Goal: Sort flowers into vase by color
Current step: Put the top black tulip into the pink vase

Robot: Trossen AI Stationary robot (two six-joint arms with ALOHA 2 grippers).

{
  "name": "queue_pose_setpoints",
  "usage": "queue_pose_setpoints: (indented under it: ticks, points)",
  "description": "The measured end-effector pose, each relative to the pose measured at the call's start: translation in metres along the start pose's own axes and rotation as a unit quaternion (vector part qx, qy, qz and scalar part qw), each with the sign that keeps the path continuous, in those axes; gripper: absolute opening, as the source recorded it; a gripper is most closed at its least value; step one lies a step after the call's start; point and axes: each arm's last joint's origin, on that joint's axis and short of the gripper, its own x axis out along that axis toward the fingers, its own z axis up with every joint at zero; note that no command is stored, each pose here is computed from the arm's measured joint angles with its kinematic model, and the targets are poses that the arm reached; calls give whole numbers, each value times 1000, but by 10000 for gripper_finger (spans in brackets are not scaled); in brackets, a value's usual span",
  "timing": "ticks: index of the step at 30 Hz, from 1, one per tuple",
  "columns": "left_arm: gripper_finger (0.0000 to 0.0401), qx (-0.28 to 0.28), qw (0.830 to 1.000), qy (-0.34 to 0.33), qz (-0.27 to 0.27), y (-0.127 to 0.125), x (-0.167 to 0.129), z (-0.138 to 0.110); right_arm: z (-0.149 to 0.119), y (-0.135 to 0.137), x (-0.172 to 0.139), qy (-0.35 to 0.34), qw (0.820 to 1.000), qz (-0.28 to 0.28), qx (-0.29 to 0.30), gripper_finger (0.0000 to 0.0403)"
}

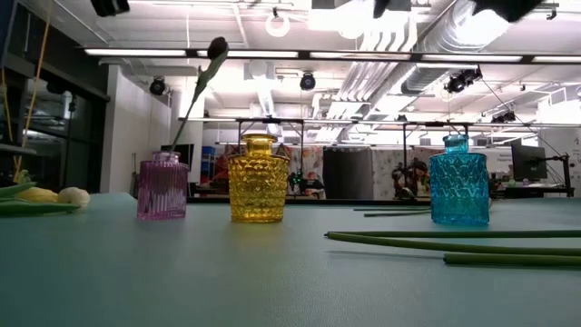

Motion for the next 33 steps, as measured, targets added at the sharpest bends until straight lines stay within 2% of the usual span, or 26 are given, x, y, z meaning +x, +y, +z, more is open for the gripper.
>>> queue_pose_setpoints:
  ticks: [4, 6, 11, 14, 17, 23, 33]
  points:
    - [251, 61, 997, -46, 16, -3, -10, 2, -13, 12, 44, 14, 999, 19, -41, 0]
    - [251, 98, 993, -67, 26, -4, -14, 3, -19, 13, 66, 22, 998, 8, -61, 0]
    - [251, 172, 977, -107, 63, -5, -20, 6, -42, 5, 114, 79, 988, -94, -90, 0]
    - [251, 199, 968, -125, 83, -5, -23, 7, -54, -1, 137, 117, 979, -133, -99, 0]
    - [251, 210, 965, -130, 91, -5, -24, 7, -63, -4, 155, 148, 970, -158, -108, 0]
    - [251, 208, 966, -117, 101, -3, -24, 5, -71, -6, 179, 215, 952, -167, -140, 0]
    - [251, 193, 969, -111, 110, -1, -24, 4, -85, -10, 186, 247, 943, -174, -142, 0]
